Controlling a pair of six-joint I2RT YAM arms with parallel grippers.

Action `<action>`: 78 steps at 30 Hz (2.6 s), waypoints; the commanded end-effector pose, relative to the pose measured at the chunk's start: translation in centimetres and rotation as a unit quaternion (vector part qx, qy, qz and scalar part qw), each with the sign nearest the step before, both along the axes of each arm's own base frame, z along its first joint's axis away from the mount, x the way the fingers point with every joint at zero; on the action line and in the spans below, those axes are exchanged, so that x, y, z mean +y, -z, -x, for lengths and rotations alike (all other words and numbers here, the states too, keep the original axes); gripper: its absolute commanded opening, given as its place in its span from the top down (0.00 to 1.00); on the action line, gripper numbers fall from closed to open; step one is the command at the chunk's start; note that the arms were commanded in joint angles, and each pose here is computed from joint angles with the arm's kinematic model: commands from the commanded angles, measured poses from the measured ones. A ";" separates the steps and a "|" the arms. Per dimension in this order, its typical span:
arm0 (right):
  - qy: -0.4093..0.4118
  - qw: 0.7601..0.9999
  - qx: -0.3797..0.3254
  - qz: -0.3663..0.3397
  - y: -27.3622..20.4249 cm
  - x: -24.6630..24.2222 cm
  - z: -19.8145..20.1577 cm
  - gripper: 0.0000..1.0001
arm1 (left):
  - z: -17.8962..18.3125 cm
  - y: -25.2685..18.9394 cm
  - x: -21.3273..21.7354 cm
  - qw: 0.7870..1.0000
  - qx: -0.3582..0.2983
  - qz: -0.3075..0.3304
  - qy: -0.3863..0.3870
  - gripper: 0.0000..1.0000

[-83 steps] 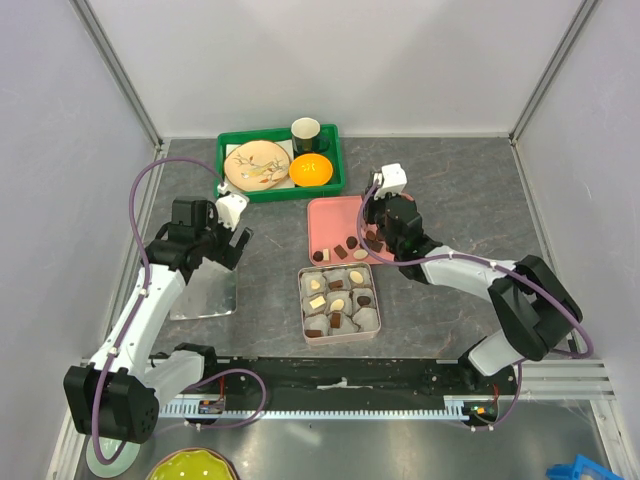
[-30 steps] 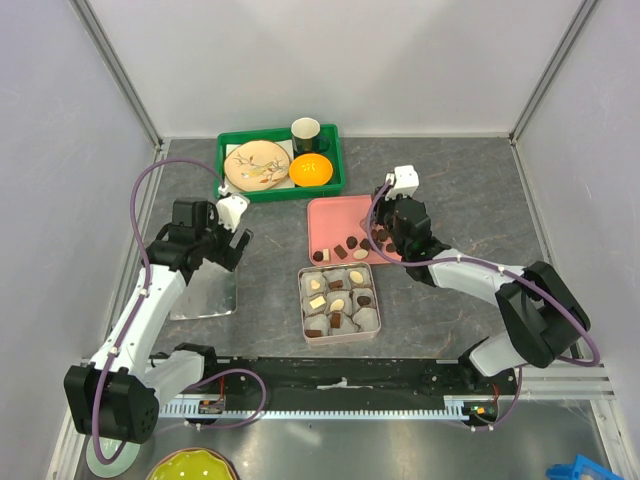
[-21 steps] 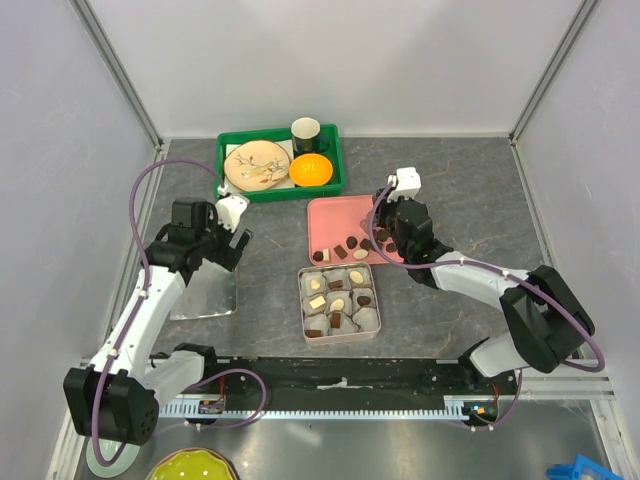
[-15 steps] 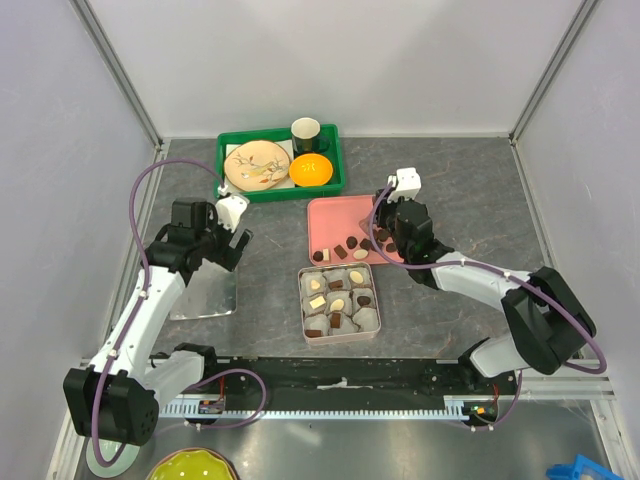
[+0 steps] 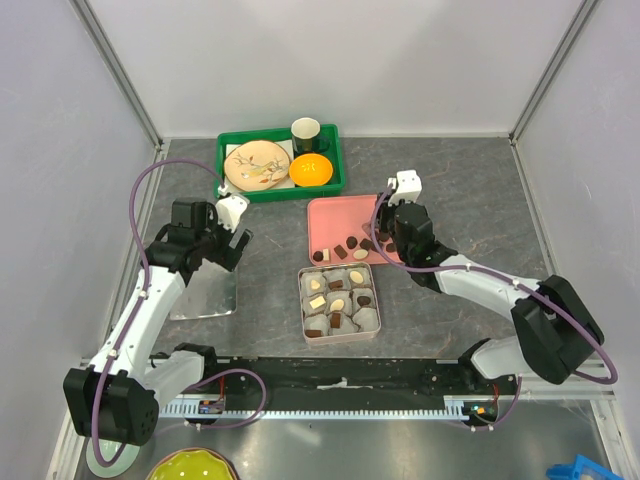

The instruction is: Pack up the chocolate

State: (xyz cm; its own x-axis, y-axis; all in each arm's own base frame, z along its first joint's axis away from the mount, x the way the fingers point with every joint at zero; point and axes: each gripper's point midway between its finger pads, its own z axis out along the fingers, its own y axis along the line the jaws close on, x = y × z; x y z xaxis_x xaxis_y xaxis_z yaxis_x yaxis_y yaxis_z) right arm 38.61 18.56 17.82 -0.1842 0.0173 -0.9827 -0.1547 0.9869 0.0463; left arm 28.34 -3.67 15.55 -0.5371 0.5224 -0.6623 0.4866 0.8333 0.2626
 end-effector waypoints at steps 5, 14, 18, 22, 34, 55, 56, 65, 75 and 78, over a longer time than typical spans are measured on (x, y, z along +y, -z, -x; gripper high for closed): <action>0.010 1.000 0.008 0.007 -0.6 -0.6 0.9 0.55 | -0.5 -1.1 -0.1 1.000 -0.022 -0.005 0.013 0.01; 0.008 1.000 0.011 0.000 -0.5 -0.2 0.7 0.62 | -0.5 -1.3 -0.1 1.000 -0.025 -0.003 0.013 0.01; 0.003 1.000 -0.001 -0.016 -1.3 0.3 0.4 0.75 | -0.4 -1.0 -0.1 1.000 -0.022 -0.004 0.012 0.01; -0.007 0.999 -0.033 -0.029 -4.2 0.7 0.4 0.83 | -0.4 -1.0 -0.1 1.000 -0.021 -0.004 0.012 0.01; -0.065 0.995 -0.068 -0.043 -10.6 2.0 5.1 0.86 | -0.4 -0.8 -0.1 1.000 -0.018 -0.001 0.010 0.01; -0.263 0.953 0.064 -0.134 -9.9 4.4 20.5 0.84 | 0.1 -0.3 0.3 1.000 -0.009 -0.003 -0.004 0.01; -0.267 0.952 0.073 -0.131 -9.3 4.3 20.8 0.84 | 0.2 -0.1 0.3 1.000 -0.006 -0.002 -0.005 0.01; -0.285 0.944 0.107 -0.127 -6.8 4.4 22.0 0.80 | 0.6 0.1 0.3 1.000 0.001 0.001 -0.010 0.01; -0.263 0.953 0.103 -0.108 -4.8 3.7 21.3 0.67 | 0.6 0.0 0.3 1.000 0.002 -0.001 -0.011 0.01; -0.261 0.954 0.099 -0.107 -4.9 3.6 21.2 0.63 | 0.6 -0.2 0.4 1.000 0.002 -0.002 -0.010 0.01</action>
